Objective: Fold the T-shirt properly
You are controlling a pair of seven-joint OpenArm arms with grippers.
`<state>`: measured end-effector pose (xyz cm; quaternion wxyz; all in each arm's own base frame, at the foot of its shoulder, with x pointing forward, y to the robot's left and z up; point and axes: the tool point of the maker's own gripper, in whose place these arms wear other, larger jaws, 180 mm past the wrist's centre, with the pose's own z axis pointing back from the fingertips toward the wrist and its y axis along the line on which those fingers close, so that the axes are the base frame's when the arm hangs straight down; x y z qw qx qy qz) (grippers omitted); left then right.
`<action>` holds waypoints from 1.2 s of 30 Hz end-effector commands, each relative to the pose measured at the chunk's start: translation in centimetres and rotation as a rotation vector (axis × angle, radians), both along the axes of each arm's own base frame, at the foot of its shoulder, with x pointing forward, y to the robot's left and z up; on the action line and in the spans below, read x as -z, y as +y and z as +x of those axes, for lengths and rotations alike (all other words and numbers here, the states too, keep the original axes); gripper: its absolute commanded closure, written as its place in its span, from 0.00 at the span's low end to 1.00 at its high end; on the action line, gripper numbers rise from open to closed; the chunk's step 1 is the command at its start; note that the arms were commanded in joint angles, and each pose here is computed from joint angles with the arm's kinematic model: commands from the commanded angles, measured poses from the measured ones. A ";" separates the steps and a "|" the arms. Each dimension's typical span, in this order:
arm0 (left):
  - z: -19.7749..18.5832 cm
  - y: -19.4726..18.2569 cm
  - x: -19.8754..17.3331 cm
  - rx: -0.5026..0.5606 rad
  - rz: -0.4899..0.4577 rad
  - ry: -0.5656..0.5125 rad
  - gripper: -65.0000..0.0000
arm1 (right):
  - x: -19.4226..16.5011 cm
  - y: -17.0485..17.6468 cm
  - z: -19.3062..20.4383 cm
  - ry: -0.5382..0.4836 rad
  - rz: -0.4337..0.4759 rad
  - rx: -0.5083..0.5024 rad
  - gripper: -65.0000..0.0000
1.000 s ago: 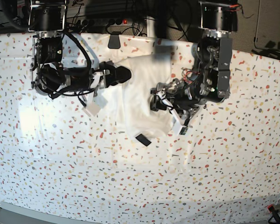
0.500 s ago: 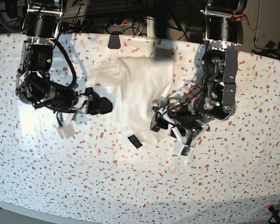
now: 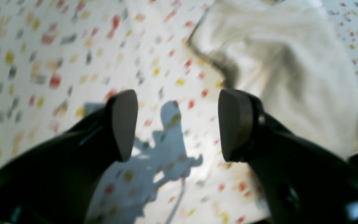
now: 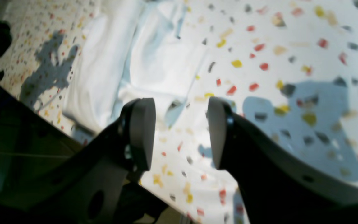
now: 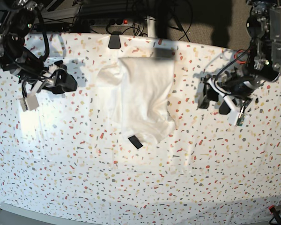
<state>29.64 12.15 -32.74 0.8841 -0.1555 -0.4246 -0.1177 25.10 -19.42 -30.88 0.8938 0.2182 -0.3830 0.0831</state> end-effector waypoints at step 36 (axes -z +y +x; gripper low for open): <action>-27.5 11.2 18.5 -0.368 -0.245 0.593 0.39 | 22.5 -2.7 -28.4 0.804 -0.149 -0.047 0.56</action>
